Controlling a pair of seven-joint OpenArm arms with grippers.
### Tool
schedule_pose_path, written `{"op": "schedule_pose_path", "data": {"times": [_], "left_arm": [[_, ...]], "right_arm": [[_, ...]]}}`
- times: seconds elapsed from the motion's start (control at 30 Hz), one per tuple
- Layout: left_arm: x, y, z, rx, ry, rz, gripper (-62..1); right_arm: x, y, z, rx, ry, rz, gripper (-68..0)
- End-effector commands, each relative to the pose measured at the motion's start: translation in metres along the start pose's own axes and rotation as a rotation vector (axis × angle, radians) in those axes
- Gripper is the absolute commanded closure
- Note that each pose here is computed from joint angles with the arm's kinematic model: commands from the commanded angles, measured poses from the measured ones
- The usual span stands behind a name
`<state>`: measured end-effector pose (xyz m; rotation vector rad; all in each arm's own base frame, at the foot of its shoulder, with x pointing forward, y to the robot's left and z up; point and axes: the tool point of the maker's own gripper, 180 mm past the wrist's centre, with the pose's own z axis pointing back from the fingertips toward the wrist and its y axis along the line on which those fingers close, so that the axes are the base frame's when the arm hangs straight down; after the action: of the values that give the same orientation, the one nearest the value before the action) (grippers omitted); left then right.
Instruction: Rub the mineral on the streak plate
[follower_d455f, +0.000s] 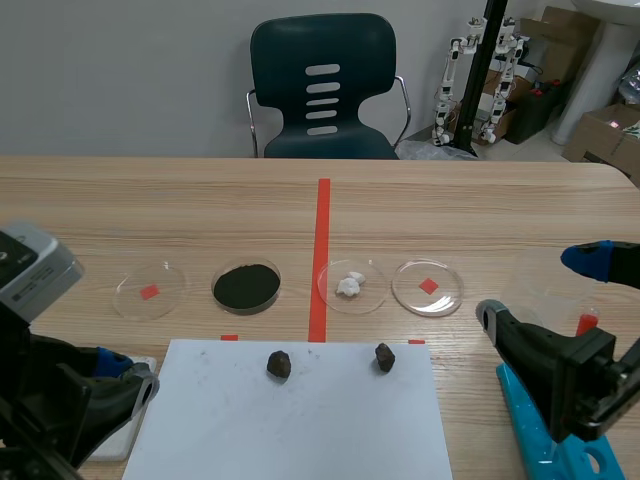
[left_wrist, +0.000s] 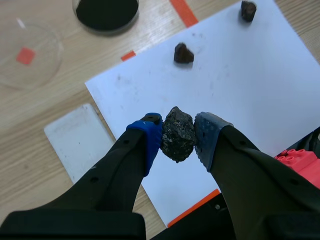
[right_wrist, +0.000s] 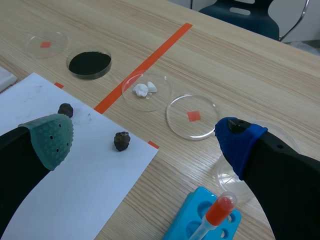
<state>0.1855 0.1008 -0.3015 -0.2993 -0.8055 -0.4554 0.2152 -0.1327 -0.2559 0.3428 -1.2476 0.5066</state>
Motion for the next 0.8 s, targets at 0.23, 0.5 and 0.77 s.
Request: {"op": "schedule_pose_path", "data": {"times": [0.23, 0.5, 0.77], "left_arm": [[-0.033, 0.071, -0.023, 0.275, 0.218, 0.248, -9.0], [-0.040, 0.102, -0.034, 0.356, 0.339, 0.374, -9.0], [-0.041, 0.118, -0.040, 0.366, 0.443, 0.429, -9.0]], "right_arm": [[0.012, 0.000, 0.000, 0.003, -0.040, 0.006, -59.1], [0.012, 0.000, 0.000, 0.003, -0.040, 0.006, -59.1], [0.012, 0.000, 0.000, 0.003, -0.040, 0.006, -59.1]]}}
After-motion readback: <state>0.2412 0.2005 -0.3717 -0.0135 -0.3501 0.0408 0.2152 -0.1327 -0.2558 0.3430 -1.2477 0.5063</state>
